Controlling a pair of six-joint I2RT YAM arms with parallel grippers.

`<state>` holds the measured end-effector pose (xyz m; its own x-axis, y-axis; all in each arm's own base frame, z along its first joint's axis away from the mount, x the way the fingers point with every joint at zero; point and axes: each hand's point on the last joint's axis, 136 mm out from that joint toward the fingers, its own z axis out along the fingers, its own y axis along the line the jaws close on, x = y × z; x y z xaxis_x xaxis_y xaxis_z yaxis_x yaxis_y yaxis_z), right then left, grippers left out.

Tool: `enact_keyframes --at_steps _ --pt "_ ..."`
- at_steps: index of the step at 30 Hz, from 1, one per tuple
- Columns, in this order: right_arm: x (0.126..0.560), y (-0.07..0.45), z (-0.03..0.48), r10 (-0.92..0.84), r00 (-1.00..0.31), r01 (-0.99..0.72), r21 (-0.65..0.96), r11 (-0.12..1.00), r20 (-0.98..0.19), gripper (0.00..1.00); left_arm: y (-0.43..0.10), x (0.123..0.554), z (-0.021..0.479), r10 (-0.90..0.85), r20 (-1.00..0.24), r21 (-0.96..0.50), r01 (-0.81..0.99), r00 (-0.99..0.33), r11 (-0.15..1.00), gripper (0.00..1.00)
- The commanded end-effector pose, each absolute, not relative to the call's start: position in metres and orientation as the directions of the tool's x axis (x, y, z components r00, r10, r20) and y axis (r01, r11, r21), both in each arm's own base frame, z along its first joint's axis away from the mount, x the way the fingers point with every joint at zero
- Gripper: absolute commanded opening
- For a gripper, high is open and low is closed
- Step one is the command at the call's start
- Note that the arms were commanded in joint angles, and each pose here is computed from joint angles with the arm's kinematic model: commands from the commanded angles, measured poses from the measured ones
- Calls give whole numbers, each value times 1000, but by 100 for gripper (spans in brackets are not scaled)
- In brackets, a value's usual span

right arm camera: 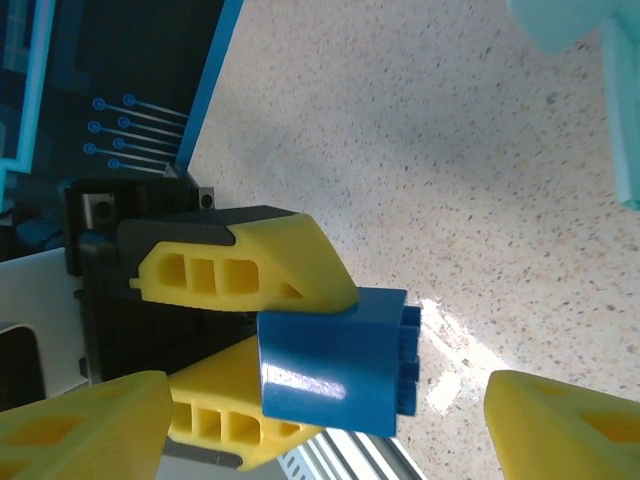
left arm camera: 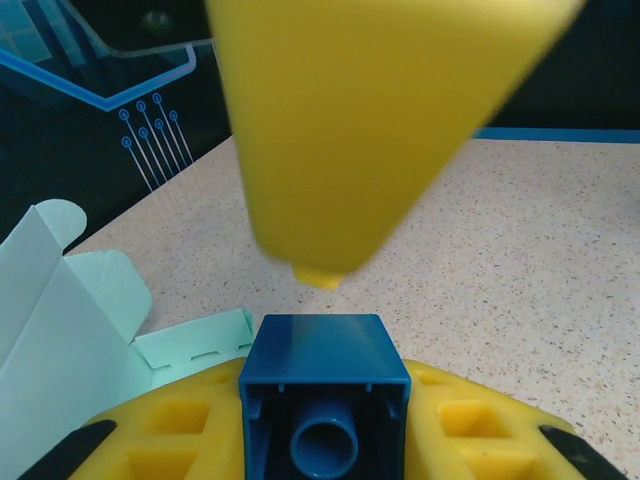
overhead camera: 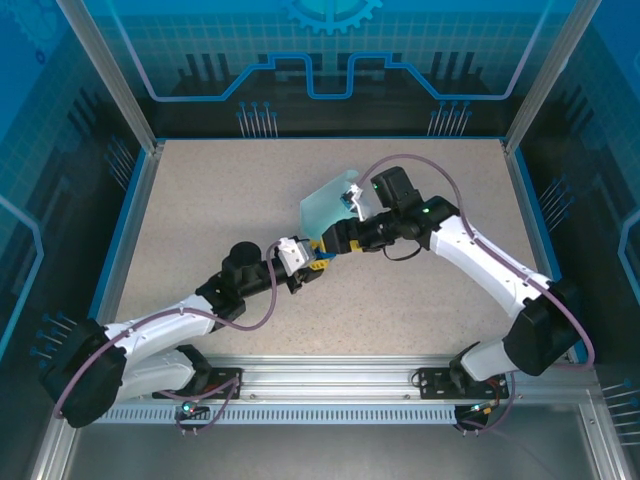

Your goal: Fold the paper box

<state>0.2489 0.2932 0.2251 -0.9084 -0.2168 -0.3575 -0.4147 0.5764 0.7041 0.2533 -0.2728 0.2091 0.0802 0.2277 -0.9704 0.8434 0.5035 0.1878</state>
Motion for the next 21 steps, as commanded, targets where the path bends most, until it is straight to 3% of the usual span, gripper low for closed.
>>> enact_keyframes --at_steps 1,21 --pt "244 305 227 -250 -903 -428 702 570 -348 82 -276 246 214 222 -965 232 849 139 475 26" --pt "246 310 210 -306 -887 -462 653 601 -346 56 -276 247 212 233 -965 224 842 121 491 27"
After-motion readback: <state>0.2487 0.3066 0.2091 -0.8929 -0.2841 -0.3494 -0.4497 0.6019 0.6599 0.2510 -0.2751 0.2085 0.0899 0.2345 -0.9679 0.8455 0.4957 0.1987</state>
